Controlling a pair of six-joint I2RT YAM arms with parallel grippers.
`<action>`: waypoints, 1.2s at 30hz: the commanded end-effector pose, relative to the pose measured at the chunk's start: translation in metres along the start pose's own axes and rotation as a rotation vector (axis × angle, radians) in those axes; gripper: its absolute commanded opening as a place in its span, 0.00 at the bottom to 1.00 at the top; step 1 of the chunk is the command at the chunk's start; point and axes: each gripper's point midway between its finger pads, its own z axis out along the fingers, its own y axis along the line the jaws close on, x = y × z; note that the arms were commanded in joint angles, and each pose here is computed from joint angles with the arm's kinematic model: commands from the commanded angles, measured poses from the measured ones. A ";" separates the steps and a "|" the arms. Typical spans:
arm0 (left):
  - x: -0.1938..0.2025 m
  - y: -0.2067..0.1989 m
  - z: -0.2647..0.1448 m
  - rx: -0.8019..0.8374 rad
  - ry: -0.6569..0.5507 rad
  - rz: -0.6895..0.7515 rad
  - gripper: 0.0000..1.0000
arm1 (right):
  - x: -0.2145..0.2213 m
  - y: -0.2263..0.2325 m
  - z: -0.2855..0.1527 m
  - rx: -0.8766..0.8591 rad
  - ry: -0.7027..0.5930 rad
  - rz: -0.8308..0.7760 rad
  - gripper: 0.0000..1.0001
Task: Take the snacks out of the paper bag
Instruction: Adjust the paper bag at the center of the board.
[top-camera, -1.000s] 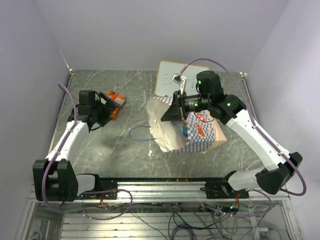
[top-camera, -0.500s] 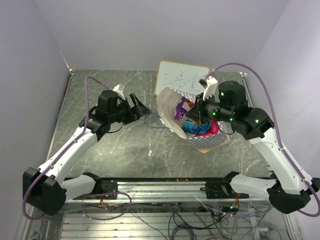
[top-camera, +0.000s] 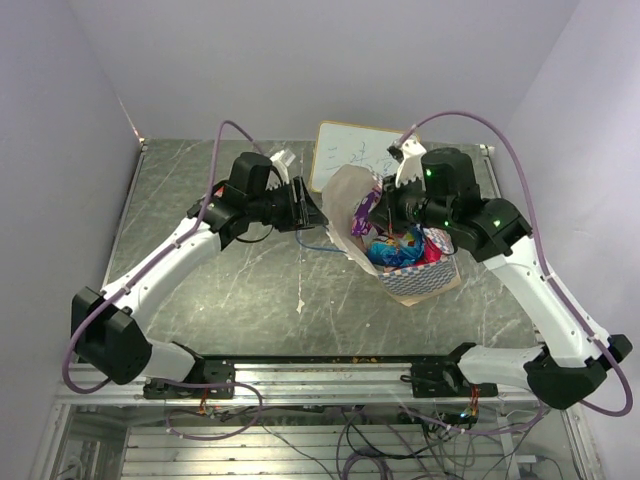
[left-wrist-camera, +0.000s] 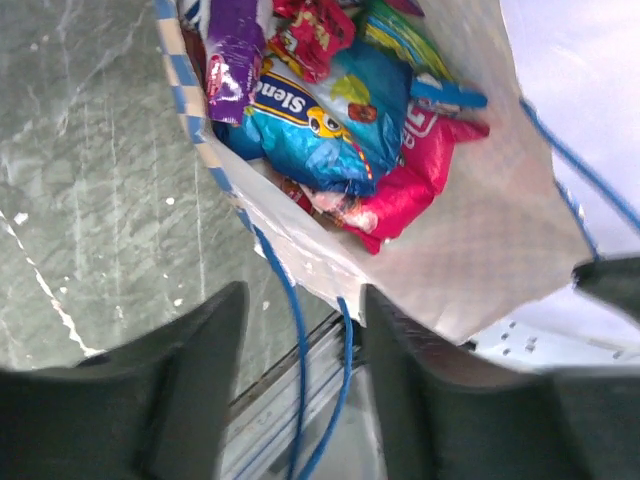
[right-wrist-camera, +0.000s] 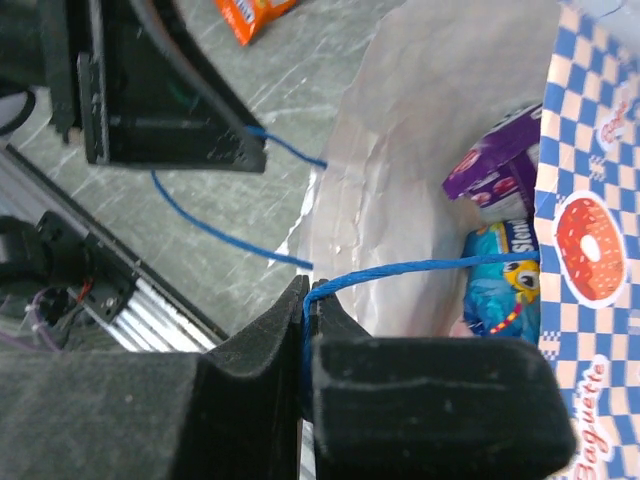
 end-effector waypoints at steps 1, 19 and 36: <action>0.001 -0.036 -0.009 0.086 0.041 0.065 0.43 | -0.032 -0.017 -0.016 0.139 -0.086 -0.024 0.00; 0.031 -0.175 0.026 0.363 0.197 0.225 0.07 | -0.187 -0.207 -0.163 1.004 -0.529 -0.326 0.00; 0.023 -0.172 0.057 0.328 0.177 0.222 0.07 | -0.212 -0.163 -0.142 0.669 -0.574 -0.443 0.00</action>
